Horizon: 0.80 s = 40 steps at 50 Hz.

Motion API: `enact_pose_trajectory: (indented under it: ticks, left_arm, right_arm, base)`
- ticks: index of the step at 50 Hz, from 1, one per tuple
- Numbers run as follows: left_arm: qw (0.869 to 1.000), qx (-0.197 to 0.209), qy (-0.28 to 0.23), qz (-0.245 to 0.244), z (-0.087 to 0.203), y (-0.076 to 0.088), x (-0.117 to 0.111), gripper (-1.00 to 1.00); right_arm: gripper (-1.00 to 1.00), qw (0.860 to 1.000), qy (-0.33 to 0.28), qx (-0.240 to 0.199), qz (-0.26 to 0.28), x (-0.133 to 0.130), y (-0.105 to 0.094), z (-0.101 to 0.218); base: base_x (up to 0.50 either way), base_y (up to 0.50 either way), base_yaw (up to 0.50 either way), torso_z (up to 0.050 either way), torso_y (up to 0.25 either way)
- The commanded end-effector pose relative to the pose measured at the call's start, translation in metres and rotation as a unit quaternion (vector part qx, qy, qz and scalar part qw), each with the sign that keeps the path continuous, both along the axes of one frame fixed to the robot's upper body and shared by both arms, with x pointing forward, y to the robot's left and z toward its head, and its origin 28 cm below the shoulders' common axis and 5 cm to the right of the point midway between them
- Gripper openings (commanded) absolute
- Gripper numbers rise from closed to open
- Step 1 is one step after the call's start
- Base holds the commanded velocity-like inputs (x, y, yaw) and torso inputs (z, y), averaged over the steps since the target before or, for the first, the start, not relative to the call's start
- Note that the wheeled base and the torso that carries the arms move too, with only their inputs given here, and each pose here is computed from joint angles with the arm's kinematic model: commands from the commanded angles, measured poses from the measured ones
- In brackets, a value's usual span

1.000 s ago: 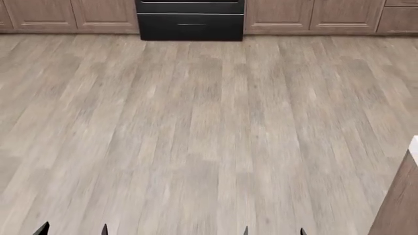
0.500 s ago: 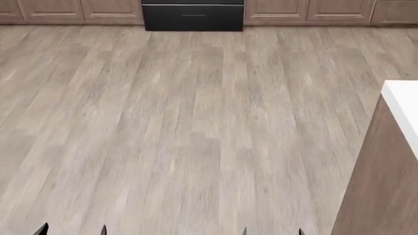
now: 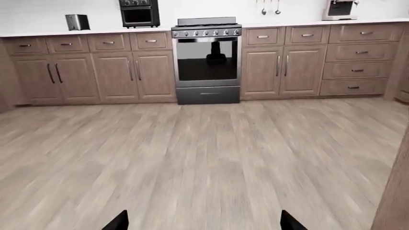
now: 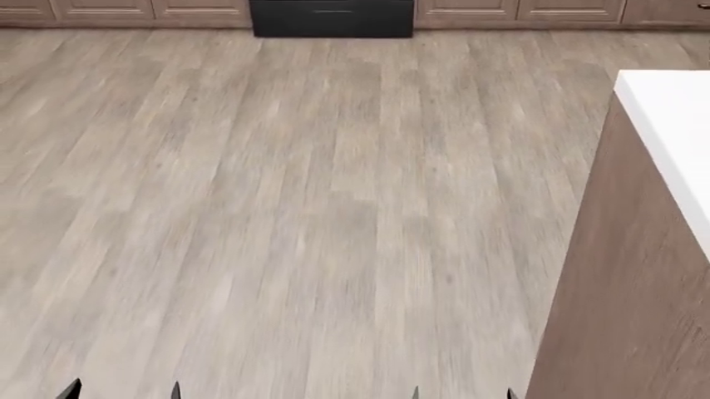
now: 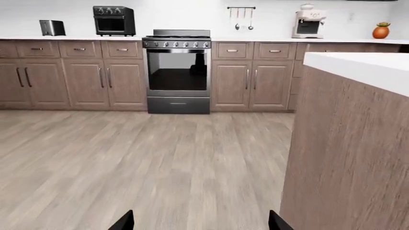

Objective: Place the cup inside the bowl on the dining table and move the bowl to any counter.

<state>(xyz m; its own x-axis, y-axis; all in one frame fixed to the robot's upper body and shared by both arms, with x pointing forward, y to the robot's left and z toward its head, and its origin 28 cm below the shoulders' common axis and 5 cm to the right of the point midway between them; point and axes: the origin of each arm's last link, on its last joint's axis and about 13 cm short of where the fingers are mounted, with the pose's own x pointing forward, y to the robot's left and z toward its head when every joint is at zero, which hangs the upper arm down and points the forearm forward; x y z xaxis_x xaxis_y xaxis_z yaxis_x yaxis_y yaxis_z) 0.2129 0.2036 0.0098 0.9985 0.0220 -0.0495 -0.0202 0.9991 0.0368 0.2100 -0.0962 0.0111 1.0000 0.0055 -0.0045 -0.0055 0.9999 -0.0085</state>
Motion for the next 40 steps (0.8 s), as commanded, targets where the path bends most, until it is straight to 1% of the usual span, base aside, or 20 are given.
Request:
enact_pose_trajectory:
  ticks: [1, 8, 23, 33, 40]
  left_arm:
    - [1.000, 0.001, 0.000, 0.001, 0.0000, 0.0001, -0.0001, 1.00]
    - [1.000, 0.004, 0.007, 0.001, -0.0008, -0.0015, 0.0010, 1.00]
    - [1.000, 0.004, 0.008, 0.000, -0.0017, 0.0003, -0.0014, 1.00]
    - [1.000, 0.002, 0.007, 0.000, -0.0003, -0.0024, 0.0012, 1.00]
    - [1.000, 0.002, 0.007, 0.000, -0.0002, 0.0004, -0.0020, 1.00]
  right_arm:
    - [1.00, 1.000, 0.000, -0.001, -0.001, 0.0001, 0.0001, 0.0000]
    - [1.00, 1.000, 0.000, -0.003, -0.002, 0.0002, 0.0001, 0.0000]
    - [1.00, 1.000, 0.002, -0.006, -0.002, 0.0002, 0.0001, -0.0005]
    - [1.00, 1.000, 0.003, -0.006, -0.003, 0.0002, 0.0000, -0.0008]
    - [1.00, 1.000, 0.003, -0.006, -0.002, 0.0001, 0.0000, -0.0007]
  base:
    - [-0.50, 0.02, 0.00, 0.000, 0.000]
    - [-0.50, 0.02, 0.00, 0.000, 0.000]
    - [-0.50, 0.02, 0.00, 0.000, 0.000]
    - [-0.50, 0.02, 0.00, 0.000, 0.000]
    - [-0.50, 0.02, 0.00, 0.000, 0.000]
